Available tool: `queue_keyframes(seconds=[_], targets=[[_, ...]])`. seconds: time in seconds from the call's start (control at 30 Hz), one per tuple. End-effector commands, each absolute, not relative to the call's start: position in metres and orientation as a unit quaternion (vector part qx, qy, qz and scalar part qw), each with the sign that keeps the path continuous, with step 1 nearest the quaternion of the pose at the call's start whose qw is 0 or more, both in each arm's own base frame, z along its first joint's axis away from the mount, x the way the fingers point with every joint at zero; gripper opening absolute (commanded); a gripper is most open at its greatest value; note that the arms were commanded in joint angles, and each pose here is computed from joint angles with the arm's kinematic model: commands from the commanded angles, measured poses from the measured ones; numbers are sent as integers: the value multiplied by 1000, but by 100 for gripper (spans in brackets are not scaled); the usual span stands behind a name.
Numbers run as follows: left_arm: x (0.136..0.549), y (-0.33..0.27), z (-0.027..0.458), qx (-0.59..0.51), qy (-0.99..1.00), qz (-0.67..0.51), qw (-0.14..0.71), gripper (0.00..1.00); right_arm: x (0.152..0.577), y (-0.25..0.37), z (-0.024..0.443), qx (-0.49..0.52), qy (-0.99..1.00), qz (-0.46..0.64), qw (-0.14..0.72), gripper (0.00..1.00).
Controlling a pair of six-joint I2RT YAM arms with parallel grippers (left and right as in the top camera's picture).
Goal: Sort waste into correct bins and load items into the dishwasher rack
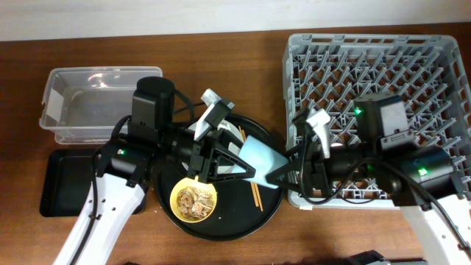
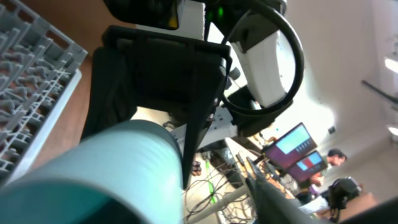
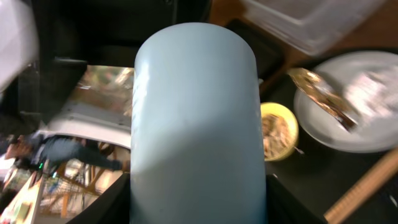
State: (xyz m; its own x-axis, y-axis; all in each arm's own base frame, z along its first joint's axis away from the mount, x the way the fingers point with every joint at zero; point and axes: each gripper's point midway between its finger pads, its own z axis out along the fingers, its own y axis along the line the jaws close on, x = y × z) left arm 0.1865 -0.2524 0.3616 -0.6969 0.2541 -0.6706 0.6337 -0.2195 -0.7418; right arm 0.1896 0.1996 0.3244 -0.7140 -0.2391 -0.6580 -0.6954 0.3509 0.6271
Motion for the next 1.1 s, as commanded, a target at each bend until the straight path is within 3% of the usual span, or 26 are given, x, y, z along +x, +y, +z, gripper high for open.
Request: queue_keyframes(seconds=[0.0,0.23,0.37,0.53,0.8,0.87,0.9,0.97,1.07], targets=[[193,-255,362,365,624,-670,169,99,208,153,311,-181,858,404,260,43],[209,-258,350,340,661,-640,192,99,209,4,259,117,950,152,247,41],[232,-251,295,260,780,-537,188,99,207,-51,238,256,942,64,205,41],[222,-245,250,244,852,-436,157,99,229,-73,207,292,945,44,144,41],[209,-250,234,262,869,-394,142,99,245,-81,146,301,952,52,15,42],[208,-249,233,261,871,-392,139,99,247,-85,139,302,952,42,5,71],[207,-249,233,261,871,-392,138,99,249,-86,138,302,952,42,6,78],[206,-248,232,260,873,-390,134,99,253,-83,141,301,952,53,14,86],[207,-233,217,242,899,-343,125,98,259,-66,172,275,954,103,57,88]])
